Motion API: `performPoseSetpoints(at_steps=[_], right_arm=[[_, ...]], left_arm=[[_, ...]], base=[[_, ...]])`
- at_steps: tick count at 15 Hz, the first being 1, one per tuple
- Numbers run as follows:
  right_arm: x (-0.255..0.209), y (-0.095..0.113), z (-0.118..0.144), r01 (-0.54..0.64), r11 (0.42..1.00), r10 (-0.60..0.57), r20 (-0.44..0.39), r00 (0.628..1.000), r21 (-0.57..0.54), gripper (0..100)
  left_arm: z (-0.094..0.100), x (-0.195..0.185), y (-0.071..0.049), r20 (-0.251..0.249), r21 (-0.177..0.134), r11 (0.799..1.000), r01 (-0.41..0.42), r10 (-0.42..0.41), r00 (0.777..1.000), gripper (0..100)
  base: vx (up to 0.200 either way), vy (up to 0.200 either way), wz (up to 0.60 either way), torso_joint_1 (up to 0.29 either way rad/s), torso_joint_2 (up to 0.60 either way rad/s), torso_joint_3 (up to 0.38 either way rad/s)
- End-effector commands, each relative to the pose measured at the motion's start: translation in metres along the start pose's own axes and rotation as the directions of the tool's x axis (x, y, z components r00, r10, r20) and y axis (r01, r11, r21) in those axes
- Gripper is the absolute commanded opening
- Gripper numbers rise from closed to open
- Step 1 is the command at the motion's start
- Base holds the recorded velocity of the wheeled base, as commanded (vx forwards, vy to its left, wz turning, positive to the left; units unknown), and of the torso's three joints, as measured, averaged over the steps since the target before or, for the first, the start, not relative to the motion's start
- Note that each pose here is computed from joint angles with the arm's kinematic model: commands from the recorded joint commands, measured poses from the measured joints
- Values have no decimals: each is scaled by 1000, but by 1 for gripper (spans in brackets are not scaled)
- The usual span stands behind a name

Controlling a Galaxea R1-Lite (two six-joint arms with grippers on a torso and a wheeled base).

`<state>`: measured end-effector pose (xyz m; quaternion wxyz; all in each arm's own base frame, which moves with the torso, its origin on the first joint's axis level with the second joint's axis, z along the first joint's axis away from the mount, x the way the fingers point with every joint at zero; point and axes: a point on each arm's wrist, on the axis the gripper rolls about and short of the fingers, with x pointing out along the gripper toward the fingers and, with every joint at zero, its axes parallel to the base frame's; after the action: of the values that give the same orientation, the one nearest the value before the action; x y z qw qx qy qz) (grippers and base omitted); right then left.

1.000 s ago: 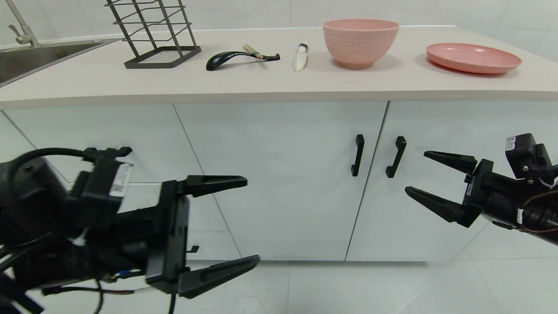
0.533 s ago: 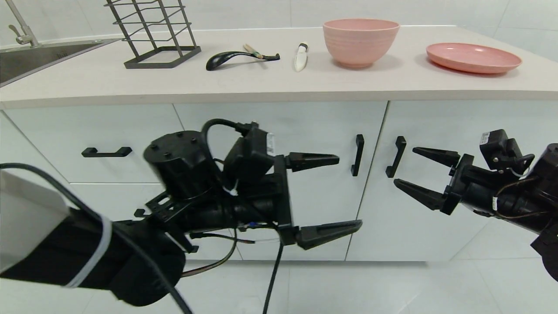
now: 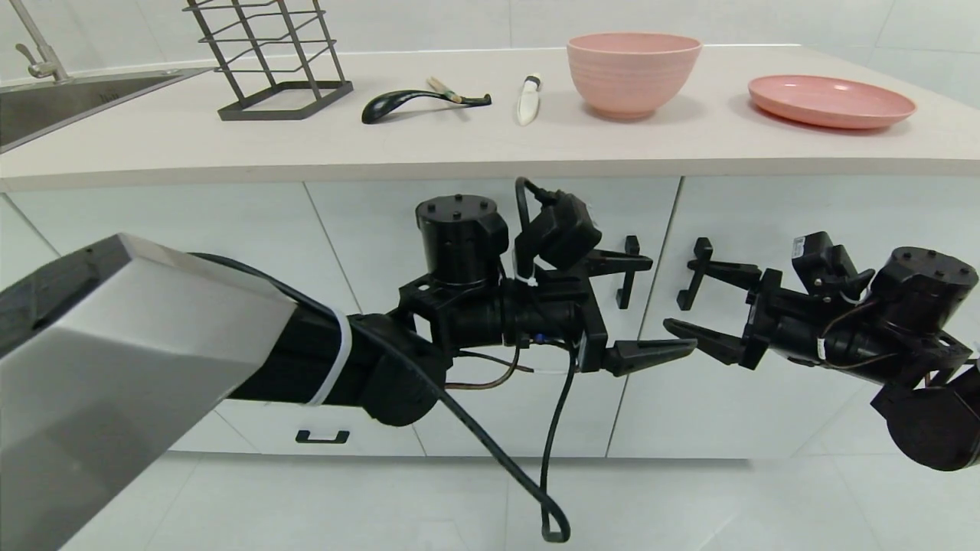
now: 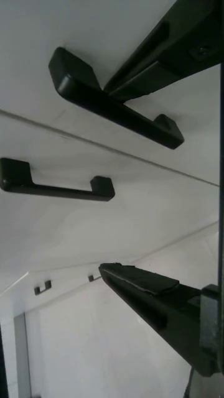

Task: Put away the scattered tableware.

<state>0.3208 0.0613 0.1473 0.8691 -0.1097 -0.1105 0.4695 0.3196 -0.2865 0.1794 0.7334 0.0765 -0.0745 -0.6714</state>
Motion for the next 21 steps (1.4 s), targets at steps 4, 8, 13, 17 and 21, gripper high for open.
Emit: performPoseSetpoints(at_steps=[4,8,13,17,21], right_arm=[[-8,-2,0,-104,995,104,16,994,-4,100],[-42,18,7,-190,982,190,9,982,10,100],[-68,45,24,-228,974,228,22,973,-17,100],[-78,49,21,-201,980,201,3,980,-3,100],[-101,30,8,-73,997,74,-53,996,23,100]], left_arm=[[-3,24,25,-12,31,1000,2,-1,1000,100],[-7,27,25,-14,29,1000,2,-2,1000,100],[-4,52,28,31,69,997,-33,31,999,100],[-3,100,5,100,92,994,51,-60,993,100],[2,112,-11,128,57,994,90,-96,987,100]], base=[[0,0,0,0,0,0],[0,0,0,0,0,0],[0,0,0,0,0,0],[0,0,0,0,0,0],[0,0,0,0,0,0]])
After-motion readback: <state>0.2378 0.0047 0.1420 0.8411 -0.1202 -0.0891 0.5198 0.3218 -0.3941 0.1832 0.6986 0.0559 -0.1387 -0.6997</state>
